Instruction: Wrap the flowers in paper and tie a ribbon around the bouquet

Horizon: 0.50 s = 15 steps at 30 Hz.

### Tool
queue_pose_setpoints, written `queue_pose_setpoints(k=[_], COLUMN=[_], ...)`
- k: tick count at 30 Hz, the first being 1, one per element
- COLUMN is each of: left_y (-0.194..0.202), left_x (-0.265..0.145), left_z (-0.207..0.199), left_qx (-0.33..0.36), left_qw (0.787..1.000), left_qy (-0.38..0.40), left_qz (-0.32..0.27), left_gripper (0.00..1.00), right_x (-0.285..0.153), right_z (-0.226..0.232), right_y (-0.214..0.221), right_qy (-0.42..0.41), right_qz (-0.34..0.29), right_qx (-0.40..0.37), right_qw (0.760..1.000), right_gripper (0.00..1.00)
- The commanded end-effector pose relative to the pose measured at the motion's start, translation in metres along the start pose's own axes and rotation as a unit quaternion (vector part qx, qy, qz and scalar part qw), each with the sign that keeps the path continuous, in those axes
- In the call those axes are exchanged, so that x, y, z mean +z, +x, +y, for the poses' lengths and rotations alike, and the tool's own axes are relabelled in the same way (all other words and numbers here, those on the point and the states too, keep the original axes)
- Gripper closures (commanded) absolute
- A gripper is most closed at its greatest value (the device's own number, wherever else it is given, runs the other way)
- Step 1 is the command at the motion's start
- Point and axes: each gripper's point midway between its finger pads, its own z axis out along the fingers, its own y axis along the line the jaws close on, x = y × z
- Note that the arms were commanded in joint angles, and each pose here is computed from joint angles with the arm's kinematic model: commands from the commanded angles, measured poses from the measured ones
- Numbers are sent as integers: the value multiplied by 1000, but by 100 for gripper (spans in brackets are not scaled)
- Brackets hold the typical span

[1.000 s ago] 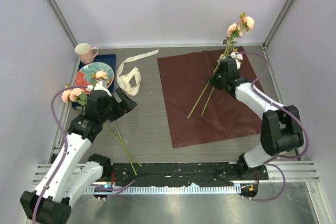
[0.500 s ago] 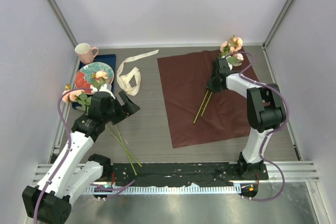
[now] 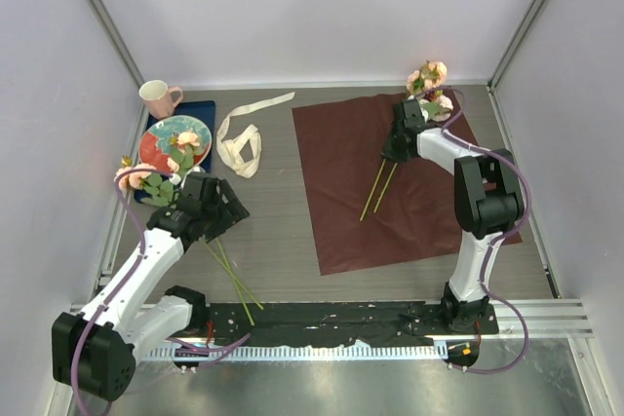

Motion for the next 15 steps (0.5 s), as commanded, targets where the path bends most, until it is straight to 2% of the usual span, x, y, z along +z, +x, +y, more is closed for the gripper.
queue_pose_setpoints(k=[1,4,13,15], left_y=[-9,-12,-24,-25], left_x=[-1,0,2,8], left_z=[9,22,41,47], left_qx=[-21,-27,-26,-26], left_qw=[999,997,991,989], left_qy=[-21,-55,-112,-131], left_qz=[-33,-48,-70,-69], left_gripper=[23,26,25,30], right_x=[-3,9,17,19], right_z=[12,7,0,-1], right_y=[-42,-45,-39,-38], right_qy=[-11,-7,1,2], right_qz=[-40,-29,-16,-14], right_qx=[-5,-8,-3,-4], right_qw=[999,1000,1000,1000], right_gripper=[100,100,100,97])
